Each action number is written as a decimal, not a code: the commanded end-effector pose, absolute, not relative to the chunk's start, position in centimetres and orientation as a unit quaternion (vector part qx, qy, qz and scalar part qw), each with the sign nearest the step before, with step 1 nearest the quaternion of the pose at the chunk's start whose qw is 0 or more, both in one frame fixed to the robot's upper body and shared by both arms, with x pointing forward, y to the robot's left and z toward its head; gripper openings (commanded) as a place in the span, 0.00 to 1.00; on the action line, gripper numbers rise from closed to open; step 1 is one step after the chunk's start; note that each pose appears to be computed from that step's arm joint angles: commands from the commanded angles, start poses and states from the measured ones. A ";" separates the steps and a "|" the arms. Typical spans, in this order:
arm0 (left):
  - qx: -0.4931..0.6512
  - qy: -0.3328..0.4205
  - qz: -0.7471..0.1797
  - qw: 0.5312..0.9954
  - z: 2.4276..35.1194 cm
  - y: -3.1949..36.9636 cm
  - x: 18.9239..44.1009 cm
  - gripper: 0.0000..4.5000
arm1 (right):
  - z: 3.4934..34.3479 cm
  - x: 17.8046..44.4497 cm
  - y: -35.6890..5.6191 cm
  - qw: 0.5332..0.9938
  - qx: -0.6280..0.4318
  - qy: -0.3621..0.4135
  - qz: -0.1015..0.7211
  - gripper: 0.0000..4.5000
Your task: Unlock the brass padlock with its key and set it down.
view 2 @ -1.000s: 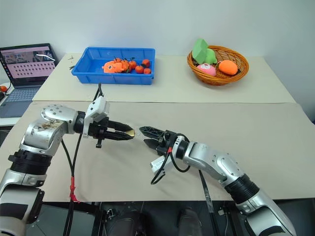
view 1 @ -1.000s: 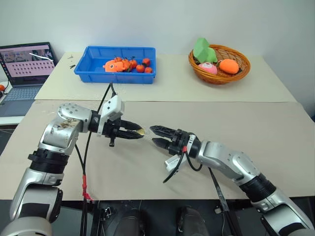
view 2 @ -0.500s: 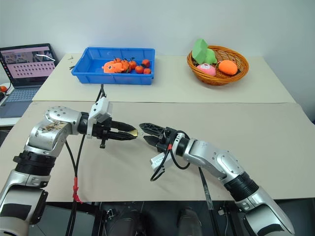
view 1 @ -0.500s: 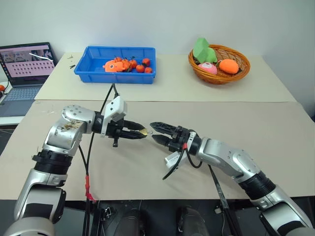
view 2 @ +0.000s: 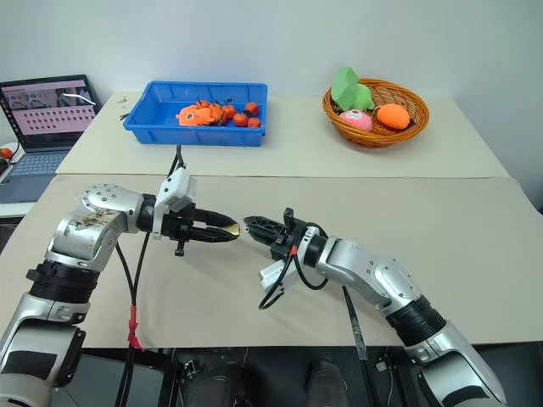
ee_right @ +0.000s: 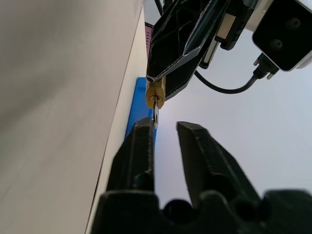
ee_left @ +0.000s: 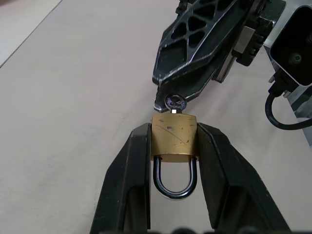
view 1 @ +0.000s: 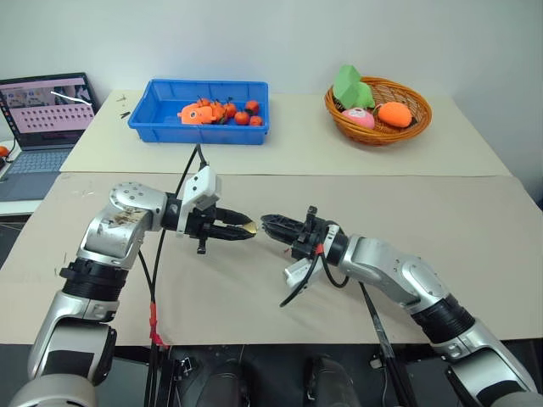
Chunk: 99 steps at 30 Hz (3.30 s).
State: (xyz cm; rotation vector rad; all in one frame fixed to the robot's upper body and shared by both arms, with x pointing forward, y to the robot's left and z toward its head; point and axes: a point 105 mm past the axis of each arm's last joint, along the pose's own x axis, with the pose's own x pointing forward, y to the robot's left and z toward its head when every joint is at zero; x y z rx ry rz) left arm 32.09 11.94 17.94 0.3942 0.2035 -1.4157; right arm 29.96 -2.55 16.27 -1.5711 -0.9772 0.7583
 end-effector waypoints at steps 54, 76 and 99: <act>0.185 0.074 -0.630 0.751 18.8 12.1 32.2 0.19 | 19.7 27.4 0.6 0.696 -0.398 -0.179 0.570 0.02; 0.185 0.075 -0.628 0.752 18.8 12.1 32.3 0.19 | 19.6 30.7 -2.4 0.583 -0.628 -0.398 0.327 0.46; 0.188 0.072 -0.624 0.755 19.0 12.2 32.5 0.19 | 16.2 30.7 -3.5 0.539 -0.652 -0.433 0.311 0.46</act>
